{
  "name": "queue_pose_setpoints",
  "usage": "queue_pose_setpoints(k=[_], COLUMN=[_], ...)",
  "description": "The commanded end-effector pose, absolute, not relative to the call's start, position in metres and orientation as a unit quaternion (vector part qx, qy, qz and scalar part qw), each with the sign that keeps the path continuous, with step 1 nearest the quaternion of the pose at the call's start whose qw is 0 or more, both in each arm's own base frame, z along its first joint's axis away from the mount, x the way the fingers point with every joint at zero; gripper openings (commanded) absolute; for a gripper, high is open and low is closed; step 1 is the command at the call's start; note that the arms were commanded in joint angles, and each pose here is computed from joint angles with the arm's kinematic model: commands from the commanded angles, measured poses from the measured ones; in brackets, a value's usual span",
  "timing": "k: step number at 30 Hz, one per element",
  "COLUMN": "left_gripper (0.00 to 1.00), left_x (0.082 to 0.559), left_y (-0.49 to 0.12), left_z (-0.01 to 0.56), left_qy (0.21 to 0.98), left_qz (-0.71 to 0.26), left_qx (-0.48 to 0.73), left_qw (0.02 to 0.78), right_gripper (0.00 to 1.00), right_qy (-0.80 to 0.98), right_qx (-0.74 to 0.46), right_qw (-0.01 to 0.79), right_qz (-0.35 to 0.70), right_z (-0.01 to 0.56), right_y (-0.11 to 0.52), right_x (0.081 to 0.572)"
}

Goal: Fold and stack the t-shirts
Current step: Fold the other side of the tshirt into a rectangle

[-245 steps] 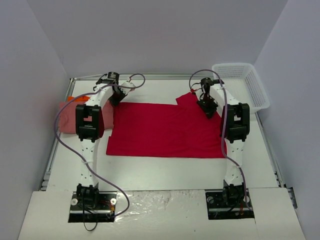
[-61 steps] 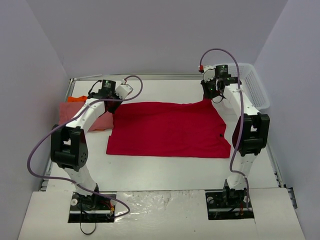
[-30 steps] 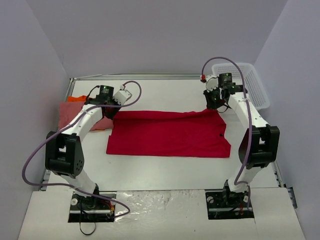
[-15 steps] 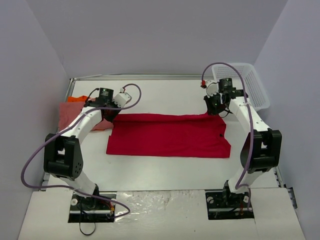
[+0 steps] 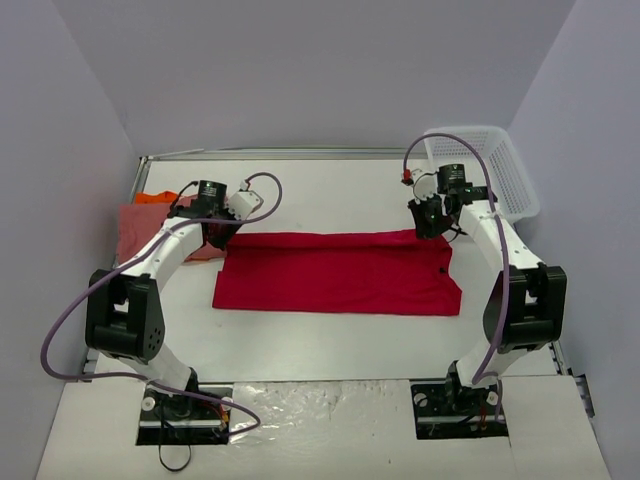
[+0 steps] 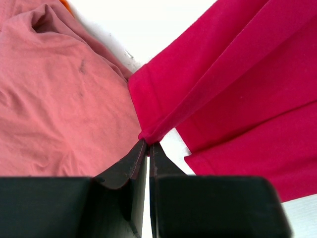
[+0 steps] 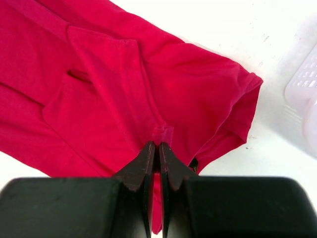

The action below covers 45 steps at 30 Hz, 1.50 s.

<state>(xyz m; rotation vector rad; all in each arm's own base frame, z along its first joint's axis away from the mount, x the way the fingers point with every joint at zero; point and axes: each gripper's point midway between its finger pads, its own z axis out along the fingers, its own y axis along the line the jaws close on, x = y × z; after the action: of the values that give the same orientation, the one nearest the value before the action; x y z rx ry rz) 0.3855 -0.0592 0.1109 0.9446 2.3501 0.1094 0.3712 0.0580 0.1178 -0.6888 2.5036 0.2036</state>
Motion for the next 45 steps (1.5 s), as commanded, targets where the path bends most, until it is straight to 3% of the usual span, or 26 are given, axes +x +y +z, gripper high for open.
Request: queue_pose_setpoints(k=[1,25,45], left_gripper=[0.02,0.02,0.02], left_x=[0.383,0.363,0.351], left_y=[-0.063,-0.065,-0.052], left_z=[0.133,0.124,0.091], left_qy=[0.873,0.876,0.882], left_qz=[0.039,0.028,0.051], left_qx=[0.359,0.364,0.379], left_qw=[0.327,0.315,0.275], right_gripper=[0.0,0.0,0.0], right_qy=[0.925,0.927,0.94], right_qx=[-0.26,-0.258,-0.27], right_qw=[0.267,0.256,0.172], right_qz=[0.079,0.089,0.115], right_z=[0.127,0.122,0.072], right_y=[0.059,0.06,0.06], right_x=[0.359,0.338,0.304])
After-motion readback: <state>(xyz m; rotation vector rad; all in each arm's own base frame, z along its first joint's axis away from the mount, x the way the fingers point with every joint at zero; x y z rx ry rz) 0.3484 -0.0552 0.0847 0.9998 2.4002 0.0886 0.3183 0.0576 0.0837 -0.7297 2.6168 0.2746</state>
